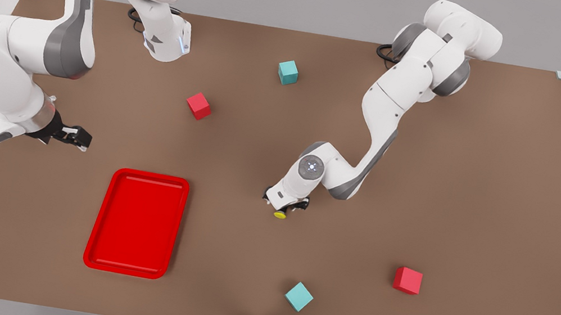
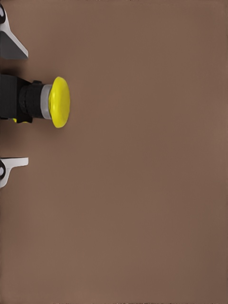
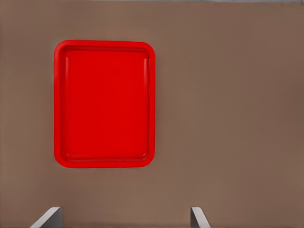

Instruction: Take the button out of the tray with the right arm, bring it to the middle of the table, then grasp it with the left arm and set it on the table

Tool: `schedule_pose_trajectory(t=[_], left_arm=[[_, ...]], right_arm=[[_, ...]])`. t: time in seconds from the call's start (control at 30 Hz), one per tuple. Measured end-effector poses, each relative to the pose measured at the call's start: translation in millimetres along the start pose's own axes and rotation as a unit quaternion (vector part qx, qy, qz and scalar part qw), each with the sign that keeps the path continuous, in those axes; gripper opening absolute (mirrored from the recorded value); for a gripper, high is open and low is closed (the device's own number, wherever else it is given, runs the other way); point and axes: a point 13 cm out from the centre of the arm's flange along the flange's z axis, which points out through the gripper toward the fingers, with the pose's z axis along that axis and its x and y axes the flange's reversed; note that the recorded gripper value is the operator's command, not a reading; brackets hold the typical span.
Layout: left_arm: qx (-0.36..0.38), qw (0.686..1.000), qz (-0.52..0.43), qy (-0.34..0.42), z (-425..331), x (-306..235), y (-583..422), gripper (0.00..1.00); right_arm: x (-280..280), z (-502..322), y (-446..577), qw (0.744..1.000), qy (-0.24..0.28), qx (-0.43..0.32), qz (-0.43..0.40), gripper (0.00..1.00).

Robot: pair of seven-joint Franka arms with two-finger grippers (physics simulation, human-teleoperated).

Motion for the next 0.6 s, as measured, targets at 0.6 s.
schedule_pose_trajectory(t=[0.6], left_arm=[[-0.014, 1.0, 0.019, 0.02, 0, 10, 6, 0.72]], right_arm=[[0, 0, 1, 1.0, 0.0, 0.001, -0.025, 1.0]])
